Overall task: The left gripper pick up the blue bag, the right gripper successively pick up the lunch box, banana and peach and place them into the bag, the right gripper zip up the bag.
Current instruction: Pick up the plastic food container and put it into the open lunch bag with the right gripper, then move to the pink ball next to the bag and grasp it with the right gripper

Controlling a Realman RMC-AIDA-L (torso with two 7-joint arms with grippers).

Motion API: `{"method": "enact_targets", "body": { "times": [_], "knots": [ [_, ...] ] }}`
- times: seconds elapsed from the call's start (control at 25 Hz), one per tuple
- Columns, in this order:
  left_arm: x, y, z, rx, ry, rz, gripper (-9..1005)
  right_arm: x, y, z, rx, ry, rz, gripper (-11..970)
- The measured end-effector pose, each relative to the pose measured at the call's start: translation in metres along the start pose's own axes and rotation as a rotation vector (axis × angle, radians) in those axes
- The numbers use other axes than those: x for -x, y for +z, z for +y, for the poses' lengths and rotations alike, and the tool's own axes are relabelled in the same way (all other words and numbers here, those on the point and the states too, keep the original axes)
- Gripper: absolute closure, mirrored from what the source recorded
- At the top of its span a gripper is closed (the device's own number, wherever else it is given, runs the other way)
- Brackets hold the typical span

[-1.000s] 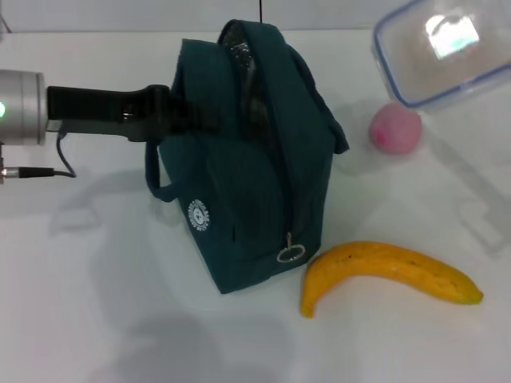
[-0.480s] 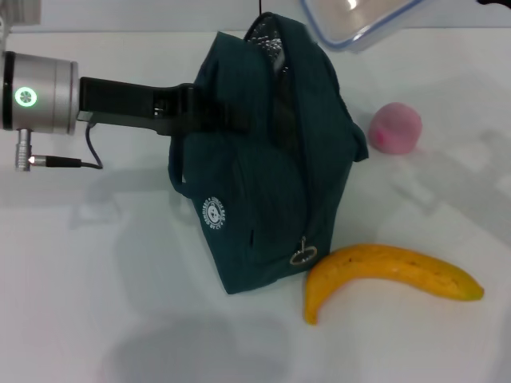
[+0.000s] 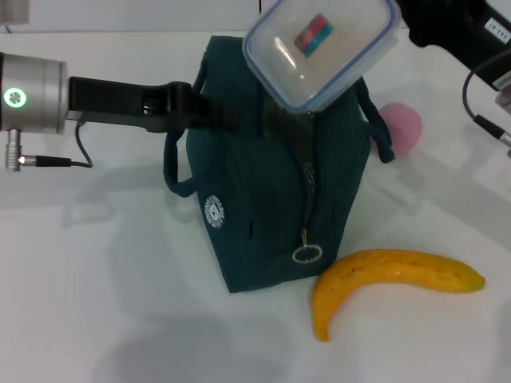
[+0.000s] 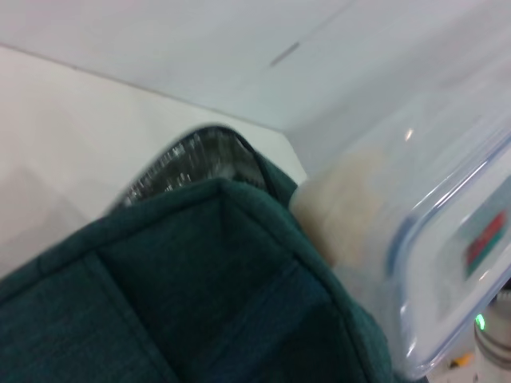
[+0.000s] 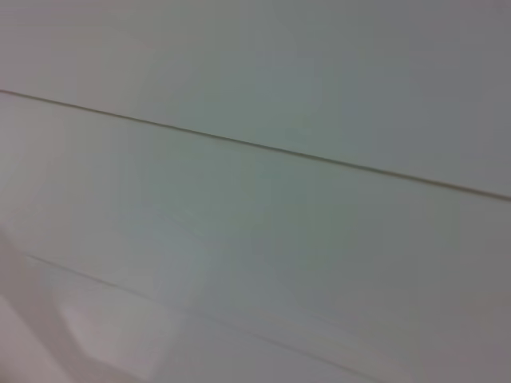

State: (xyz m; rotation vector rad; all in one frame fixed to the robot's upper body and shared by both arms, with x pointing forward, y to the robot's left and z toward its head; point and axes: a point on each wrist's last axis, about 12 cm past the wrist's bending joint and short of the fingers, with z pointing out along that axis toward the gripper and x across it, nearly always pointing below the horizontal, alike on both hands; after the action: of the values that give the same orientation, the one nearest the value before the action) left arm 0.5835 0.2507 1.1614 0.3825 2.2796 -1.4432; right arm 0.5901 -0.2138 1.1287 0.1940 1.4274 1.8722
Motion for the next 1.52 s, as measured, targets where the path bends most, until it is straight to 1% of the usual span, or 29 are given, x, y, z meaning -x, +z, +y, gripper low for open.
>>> {"method": "enact_targets", "body": {
  "times": [0.12, 0.2, 0.44, 0.56, 0.76, 1.04, 1.16, 1.28, 1.4, 1.52],
  "knots": [
    [-0.002, -0.009, 0.005, 0.009, -0.013, -0.031, 959, -0.001, -0.003, -0.006, -0.052, -0.020, 0.009, 816],
    [-0.003, -0.012, 0.006, 0.011, -0.016, -0.037, 959, -0.004, -0.005, -0.011, -0.091, -0.021, 0.024, 814],
    [-0.001, -0.010, 0.004, 0.007, -0.010, -0.035, 959, -0.009, -0.001, -0.020, -0.171, -0.028, 0.077, 810],
    [-0.001, -0.011, 0.005, 0.011, -0.011, -0.035, 959, -0.010, 0.004, -0.020, -0.174, -0.042, 0.098, 807],
    [-0.003, -0.012, 0.006, 0.013, -0.014, -0.040, 959, -0.009, 0.009, -0.016, -0.142, -0.079, 0.113, 803],
    [-0.003, -0.012, 0.006, 0.013, -0.014, -0.041, 960, -0.007, 0.007, -0.015, -0.140, -0.117, 0.107, 798],
    [-0.003, -0.012, 0.006, 0.013, -0.016, -0.042, 960, -0.004, 0.006, -0.012, -0.126, -0.161, 0.123, 688],
    [-0.007, -0.014, 0.009, 0.017, -0.026, -0.045, 960, 0.000, 0.004, -0.006, -0.107, -0.262, 0.155, 577],
    [-0.008, -0.014, 0.009, 0.016, -0.030, -0.045, 960, 0.004, -0.011, -0.009, -0.141, -0.366, 0.130, 437],
    [-0.009, -0.013, 0.009, 0.013, -0.032, -0.044, 960, 0.006, -0.023, -0.013, -0.184, -0.443, 0.109, 289]
  ]
}}
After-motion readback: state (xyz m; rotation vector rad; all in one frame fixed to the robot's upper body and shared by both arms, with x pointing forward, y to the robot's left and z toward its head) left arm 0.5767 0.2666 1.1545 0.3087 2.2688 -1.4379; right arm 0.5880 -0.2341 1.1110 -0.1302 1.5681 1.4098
